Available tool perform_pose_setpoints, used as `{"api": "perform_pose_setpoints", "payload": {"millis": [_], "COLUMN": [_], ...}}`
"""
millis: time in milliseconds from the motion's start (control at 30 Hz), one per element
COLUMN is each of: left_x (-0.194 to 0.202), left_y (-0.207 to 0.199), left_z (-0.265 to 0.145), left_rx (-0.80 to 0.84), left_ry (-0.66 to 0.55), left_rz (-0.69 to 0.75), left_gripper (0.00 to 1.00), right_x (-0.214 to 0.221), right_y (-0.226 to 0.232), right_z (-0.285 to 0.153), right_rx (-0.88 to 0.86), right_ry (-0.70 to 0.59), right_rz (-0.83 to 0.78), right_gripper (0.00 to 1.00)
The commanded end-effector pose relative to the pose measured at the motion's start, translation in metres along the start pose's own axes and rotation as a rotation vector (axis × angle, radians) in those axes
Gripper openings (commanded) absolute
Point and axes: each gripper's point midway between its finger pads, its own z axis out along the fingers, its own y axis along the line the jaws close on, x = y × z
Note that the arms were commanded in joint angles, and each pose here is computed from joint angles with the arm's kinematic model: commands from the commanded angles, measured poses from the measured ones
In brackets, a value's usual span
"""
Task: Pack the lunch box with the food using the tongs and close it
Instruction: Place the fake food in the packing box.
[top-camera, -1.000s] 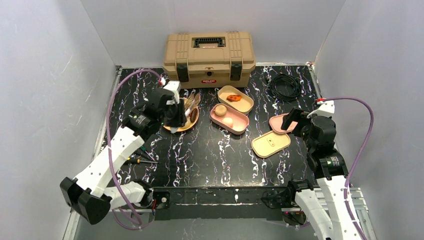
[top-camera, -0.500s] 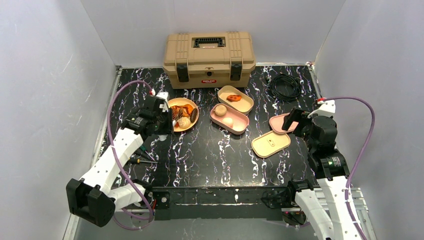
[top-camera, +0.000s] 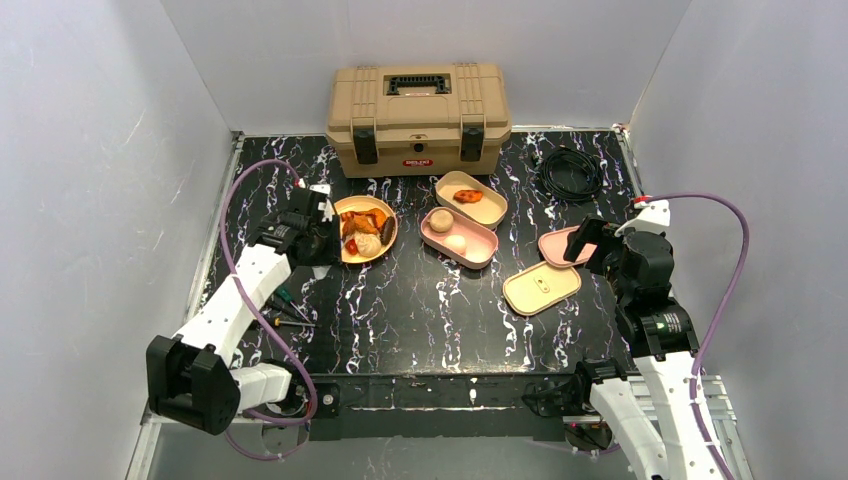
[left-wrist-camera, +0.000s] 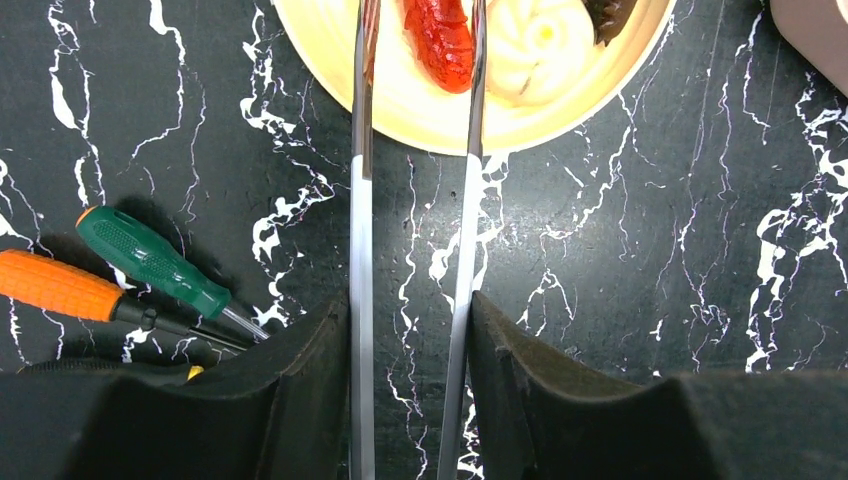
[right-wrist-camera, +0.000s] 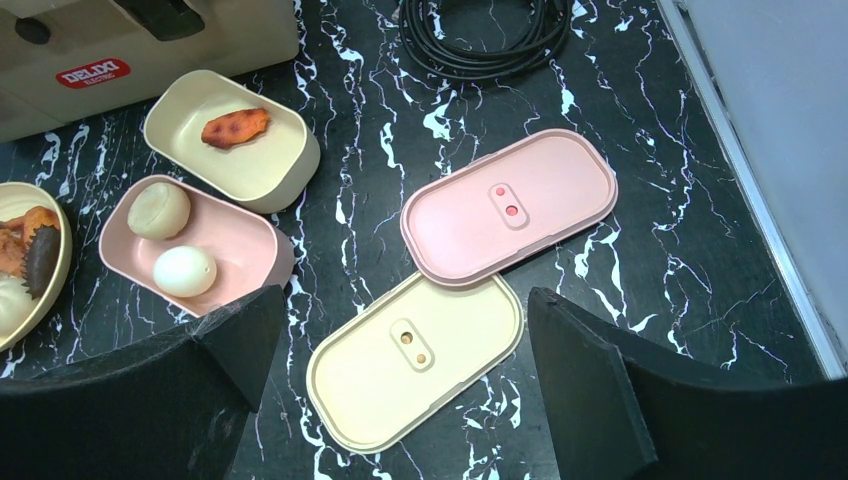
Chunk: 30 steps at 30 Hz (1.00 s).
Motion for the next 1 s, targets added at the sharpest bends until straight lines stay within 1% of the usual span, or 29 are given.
{"api": "perform_pose_setpoints", "payload": {"millis": [0,233,433,467,500,567,600,667,867,967], "left_x": [0.000,0.002,0.003,0.003,0.003,0.002,0.003,0.002,0.000,-0.007], "left_y": [0.002,0.001,-0.001,-0.002,-0.002,-0.002,-0.002,-0.002,0.001,0.005], "left_z": [0.006,0.012,0.015,0.015,0.015,0.015,0.016,0.015,0.011,0.003], "left_rx": [0.004,0.020,0.036,0.040,0.045,0.047,0.048,0.051,0.039,0.025], "left_ry": [0.014,0.042,0.056,0.058,0.057,0.058,0.058,0.054,0.032,-0.031], "left_rz": [-0.006,-0.023,-0.026,-0.026,-0.027,-0.024,-0.023,-0.023,-0.023,-0.031], "left_gripper": [0.41,0.46,0.46,0.43,0.37,0.21,0.14,0.05,0.00,0.00], "right_x": [-0.020,-0.020,-0.020,-0.020,-0.020,-0.019,-0.019,-0.020,-0.019,-0.019], "right_y": [0.002,0.002,0.003,0.003,0.003,0.003,0.003,0.003,0.003,0.003], "right_z": [-0.004,-0.004,-0.004,-0.003,-0.003,-0.003,-0.003,-0.003,-0.003,-0.003], "right_rx": [-0.004,-0.004,-0.006,-0.007,-0.008,-0.007,-0.008,-0.008,-0.008,-0.008], "right_ry": [-0.056,-0.060,-0.060,-0.059,-0.059,-0.058,-0.058,-0.059,-0.059,-0.058], "right_rz": [0.004,0.006,0.007,0.007,0.007,0.006,0.007,0.007,0.007,0.007], "right_gripper": [1.00,1.00,1.00,1.00,1.00,1.00,1.00,1.00,1.00,1.00]}}
